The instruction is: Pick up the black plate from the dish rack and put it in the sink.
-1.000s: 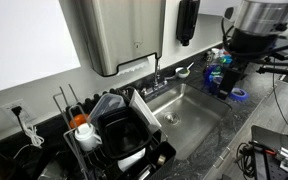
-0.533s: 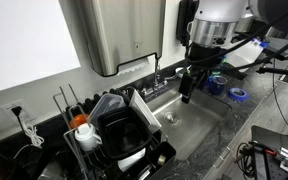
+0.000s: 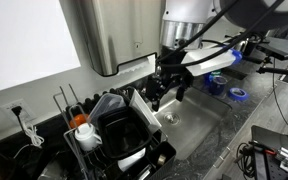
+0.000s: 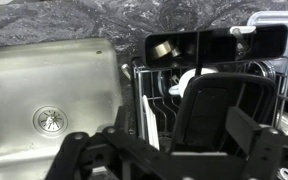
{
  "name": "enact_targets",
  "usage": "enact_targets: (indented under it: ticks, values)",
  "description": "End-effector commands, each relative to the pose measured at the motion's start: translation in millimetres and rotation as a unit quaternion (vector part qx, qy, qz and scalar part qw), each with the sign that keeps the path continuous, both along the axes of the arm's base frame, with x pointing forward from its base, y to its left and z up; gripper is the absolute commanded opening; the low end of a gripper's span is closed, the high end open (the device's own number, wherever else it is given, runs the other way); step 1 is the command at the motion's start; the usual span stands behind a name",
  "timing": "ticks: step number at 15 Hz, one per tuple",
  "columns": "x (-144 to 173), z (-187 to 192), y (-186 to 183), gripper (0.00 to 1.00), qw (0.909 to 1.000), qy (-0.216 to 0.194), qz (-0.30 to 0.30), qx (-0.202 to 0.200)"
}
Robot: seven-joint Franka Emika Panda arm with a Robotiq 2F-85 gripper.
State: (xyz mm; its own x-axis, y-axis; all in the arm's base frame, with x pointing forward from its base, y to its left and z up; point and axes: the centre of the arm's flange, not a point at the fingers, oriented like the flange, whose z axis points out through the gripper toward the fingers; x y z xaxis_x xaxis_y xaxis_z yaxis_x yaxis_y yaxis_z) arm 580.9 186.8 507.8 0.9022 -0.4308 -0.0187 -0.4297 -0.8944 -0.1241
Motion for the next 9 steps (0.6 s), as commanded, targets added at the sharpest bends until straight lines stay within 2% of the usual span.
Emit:
enact_targets:
  ticks: [1,2,4,9]
  values:
    - [39.8,-21.8,13.6,1.0,0.9967,0.039,-0.064,0.033]
    - [11.8,-11.2,5.8,1.0,0.9993,0.014,-0.034,0.011]
    - [17.0,-20.9,6.9,1.0,0.999,0.021,-0.038,0.012]
    - [14.1,-12.4,4.6,1.0,0.9989,0.01,-0.044,0.011]
